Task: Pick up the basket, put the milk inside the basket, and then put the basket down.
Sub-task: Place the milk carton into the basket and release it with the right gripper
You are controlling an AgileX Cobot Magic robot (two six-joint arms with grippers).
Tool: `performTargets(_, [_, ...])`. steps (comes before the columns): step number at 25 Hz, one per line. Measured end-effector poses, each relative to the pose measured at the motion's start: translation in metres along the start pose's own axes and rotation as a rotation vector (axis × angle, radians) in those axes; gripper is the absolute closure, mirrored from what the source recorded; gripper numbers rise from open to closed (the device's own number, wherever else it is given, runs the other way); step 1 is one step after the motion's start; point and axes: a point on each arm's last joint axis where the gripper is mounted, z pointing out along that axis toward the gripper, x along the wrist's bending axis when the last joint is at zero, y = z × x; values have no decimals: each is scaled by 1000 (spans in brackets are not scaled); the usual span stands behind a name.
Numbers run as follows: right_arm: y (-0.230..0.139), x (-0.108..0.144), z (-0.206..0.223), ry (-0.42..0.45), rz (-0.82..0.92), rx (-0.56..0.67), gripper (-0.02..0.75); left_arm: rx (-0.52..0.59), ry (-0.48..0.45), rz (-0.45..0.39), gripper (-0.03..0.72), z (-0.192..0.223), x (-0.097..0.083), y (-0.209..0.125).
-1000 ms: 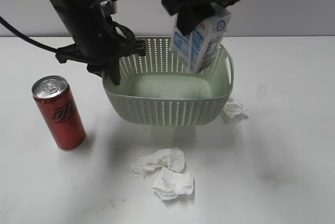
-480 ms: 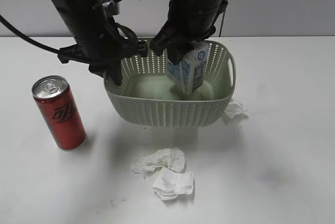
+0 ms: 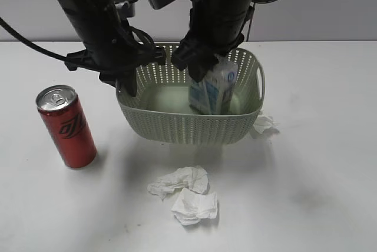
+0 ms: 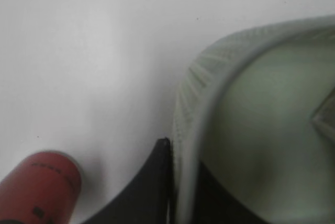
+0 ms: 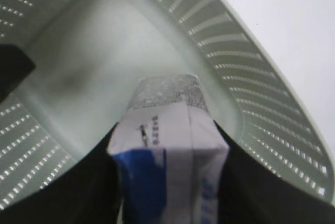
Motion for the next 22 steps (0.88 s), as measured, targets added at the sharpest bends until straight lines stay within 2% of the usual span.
performTargets(6, [-1,3,-2,40,-33,20,214,25,30,23,678,5,3,-2])
performTargets(9, [-2,2,-10,38,-39,45,178,25,25,19,678,5,2,-2])
performTargets(13, [-3,-9,-38,34,0,-15,153,33,17,12,678,5,2,-2])
performTargets(16, [-11,-35,-69,42,91,-85,153,37,7,4,678,5,1,-3])
performTargets(22, [-53,-120,-109,-17,339,-126,153,46,-9,-9,678,5,-1,-4])
